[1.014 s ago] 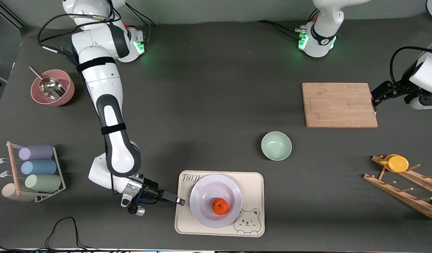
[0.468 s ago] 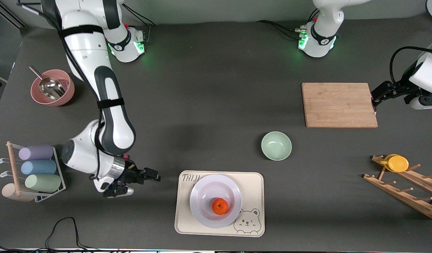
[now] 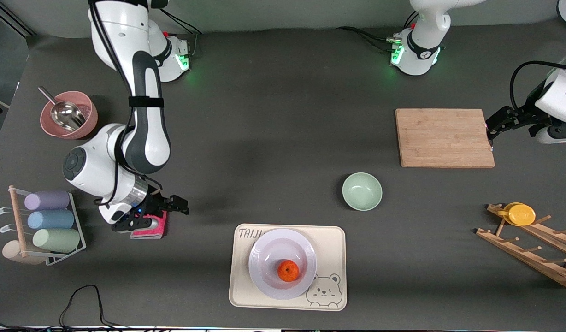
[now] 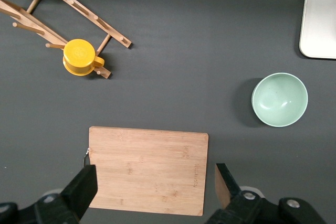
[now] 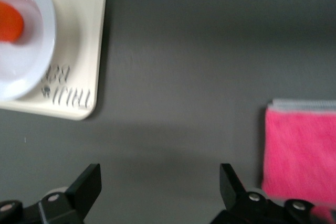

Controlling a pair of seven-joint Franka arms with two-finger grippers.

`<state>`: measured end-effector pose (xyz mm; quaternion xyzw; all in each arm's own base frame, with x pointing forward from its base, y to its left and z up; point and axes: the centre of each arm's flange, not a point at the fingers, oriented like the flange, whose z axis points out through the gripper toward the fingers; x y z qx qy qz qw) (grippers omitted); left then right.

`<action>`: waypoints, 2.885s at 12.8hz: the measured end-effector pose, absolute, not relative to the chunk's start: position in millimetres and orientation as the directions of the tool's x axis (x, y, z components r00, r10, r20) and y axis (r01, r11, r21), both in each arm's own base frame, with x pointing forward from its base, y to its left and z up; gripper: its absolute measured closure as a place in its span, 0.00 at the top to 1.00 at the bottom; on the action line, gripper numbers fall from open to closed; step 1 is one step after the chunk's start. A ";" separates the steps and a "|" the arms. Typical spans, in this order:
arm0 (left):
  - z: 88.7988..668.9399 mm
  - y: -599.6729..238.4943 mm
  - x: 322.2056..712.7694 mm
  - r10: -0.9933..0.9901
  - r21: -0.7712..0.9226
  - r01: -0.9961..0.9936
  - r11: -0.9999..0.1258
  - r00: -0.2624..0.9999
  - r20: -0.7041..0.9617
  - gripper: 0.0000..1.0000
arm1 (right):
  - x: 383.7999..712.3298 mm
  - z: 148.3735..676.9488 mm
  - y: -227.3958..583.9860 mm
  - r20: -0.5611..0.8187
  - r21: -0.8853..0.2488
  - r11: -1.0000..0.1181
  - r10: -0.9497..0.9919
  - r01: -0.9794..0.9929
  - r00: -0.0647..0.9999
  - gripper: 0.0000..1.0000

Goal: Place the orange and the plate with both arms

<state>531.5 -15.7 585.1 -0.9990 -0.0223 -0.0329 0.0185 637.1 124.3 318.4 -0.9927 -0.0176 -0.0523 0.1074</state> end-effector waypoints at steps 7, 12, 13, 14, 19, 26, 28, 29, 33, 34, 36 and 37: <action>585.1 -15.7 531.5 0.044 -0.035 0.046 -0.998 0.997 0.067 1.00 | 627.5 398.4 77.4 -0.014 -0.148 -0.984 0.103 0.100 0.995 1.00; 585.1 -15.5 531.6 0.044 -0.035 0.046 -0.998 0.997 0.067 1.00 | 639.6 442.3 45.9 -0.042 -0.176 -0.981 0.097 0.088 0.994 1.00; 585.1 -15.5 531.6 0.044 -0.035 0.046 -0.998 0.997 0.067 1.00 | 640.0 445.6 47.7 -0.045 -0.167 -0.981 0.105 0.097 0.993 1.00; 585.1 -15.5 531.6 0.044 -0.035 0.046 -0.998 0.997 0.067 1.00 | 641.2 450.1 50.8 -0.042 -0.160 -0.981 0.115 0.107 0.992 1.00; 585.1 -15.6 531.6 0.044 -0.035 0.046 -0.998 0.997 0.067 1.00 | 644.0 467.2 51.1 -0.055 -0.105 -0.981 0.168 0.161 0.984 1.00; 585.1 -16.0 531.6 0.043 -0.035 0.046 -0.998 0.997 0.067 1.00 | 611.1 539.8 66.7 -0.060 -0.083 -0.974 0.218 0.212 0.974 1.00; 585.1 -17.3 531.5 0.041 -0.035 0.043 -0.998 0.997 0.067 1.00 | 599.4 558.6 59.3 -0.057 -0.102 -0.969 0.231 0.224 0.971 1.00; 585.1 -17.8 531.5 0.040 -0.035 0.042 -0.998 0.997 0.067 1.00 | 595.2 565.2 52.8 -0.054 -0.111 -0.968 0.230 0.223 0.972 1.00; 585.1 -18.1 531.5 0.039 -0.035 0.042 -0.999 0.997 0.067 1.00 | 584.1 575.0 27.8 -0.057 -0.100 -0.971 0.221 0.215 0.974 1.00; 585.1 -18.1 531.5 0.039 -0.035 0.042 -0.999 0.997 0.067 1.00 | 579.9 571.5 22.0 -0.060 -0.096 -0.974 0.211 0.204 0.976 1.00; 585.2 -18.4 531.5 0.039 -0.035 0.041 -0.999 0.997 0.067 1.00 | 567.5 557.1 17.7 -0.073 -0.072 -0.986 0.156 0.151 0.985 1.00; 585.2 -18.5 531.5 0.039 -0.035 0.041 -0.999 0.997 0.067 1.00 | 560.5 550.0 22.5 -0.083 -0.064 -0.991 0.127 0.121 0.988 1.00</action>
